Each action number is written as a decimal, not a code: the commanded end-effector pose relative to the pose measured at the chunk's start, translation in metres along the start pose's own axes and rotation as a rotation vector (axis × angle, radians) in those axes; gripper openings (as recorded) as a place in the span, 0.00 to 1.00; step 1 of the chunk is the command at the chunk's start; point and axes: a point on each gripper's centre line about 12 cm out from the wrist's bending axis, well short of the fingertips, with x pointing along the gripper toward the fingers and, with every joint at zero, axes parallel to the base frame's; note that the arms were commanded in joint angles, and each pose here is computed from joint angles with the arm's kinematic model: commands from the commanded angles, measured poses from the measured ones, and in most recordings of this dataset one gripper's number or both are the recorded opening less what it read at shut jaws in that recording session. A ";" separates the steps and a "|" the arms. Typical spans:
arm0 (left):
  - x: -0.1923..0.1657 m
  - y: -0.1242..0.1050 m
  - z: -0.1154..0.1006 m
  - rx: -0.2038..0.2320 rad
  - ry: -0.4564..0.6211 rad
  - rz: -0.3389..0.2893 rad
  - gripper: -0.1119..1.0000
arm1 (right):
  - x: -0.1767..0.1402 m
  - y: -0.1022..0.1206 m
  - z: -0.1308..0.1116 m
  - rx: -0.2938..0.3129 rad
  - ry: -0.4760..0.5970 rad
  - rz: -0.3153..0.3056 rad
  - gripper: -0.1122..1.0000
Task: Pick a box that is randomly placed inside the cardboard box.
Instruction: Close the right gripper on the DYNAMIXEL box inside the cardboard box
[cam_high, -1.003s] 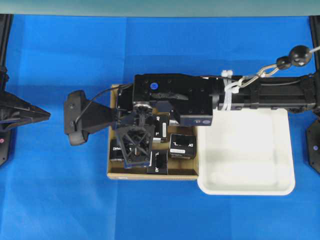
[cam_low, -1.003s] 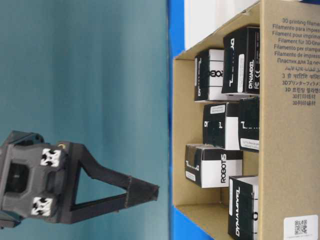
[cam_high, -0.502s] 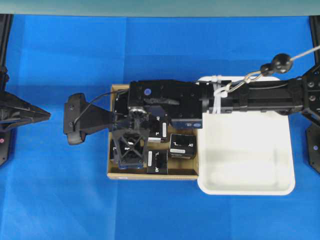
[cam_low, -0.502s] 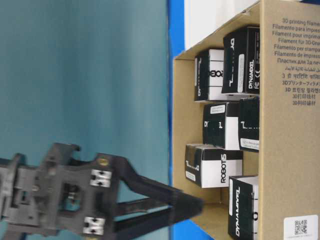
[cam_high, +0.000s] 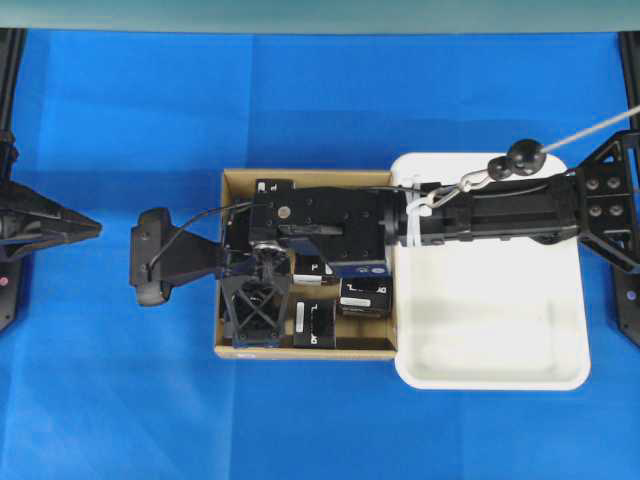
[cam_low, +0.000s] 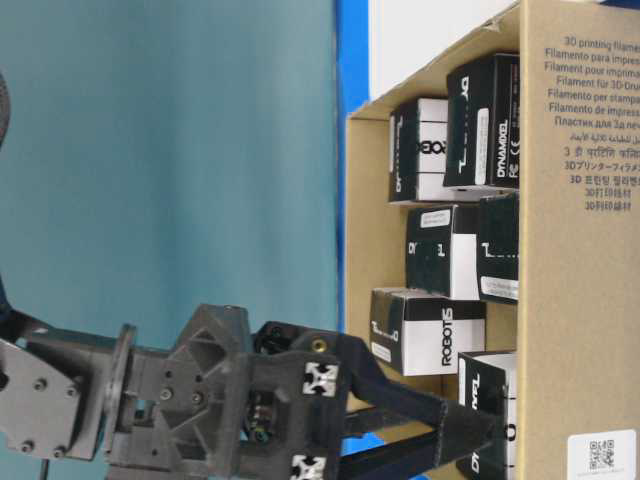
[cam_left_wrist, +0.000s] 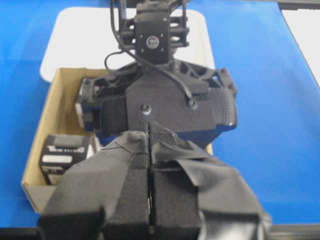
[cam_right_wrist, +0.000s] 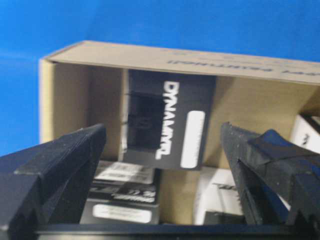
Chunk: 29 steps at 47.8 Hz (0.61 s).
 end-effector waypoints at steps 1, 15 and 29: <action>0.000 0.000 0.010 0.006 -0.020 0.002 0.03 | 0.001 0.001 0.001 -0.004 -0.005 -0.003 1.00; 0.001 0.000 0.009 0.007 -0.017 0.002 0.03 | 0.019 0.001 0.002 0.000 -0.017 -0.004 1.00; 0.000 0.000 0.006 0.007 0.015 0.003 0.03 | 0.045 -0.007 -0.010 0.011 0.001 -0.013 1.00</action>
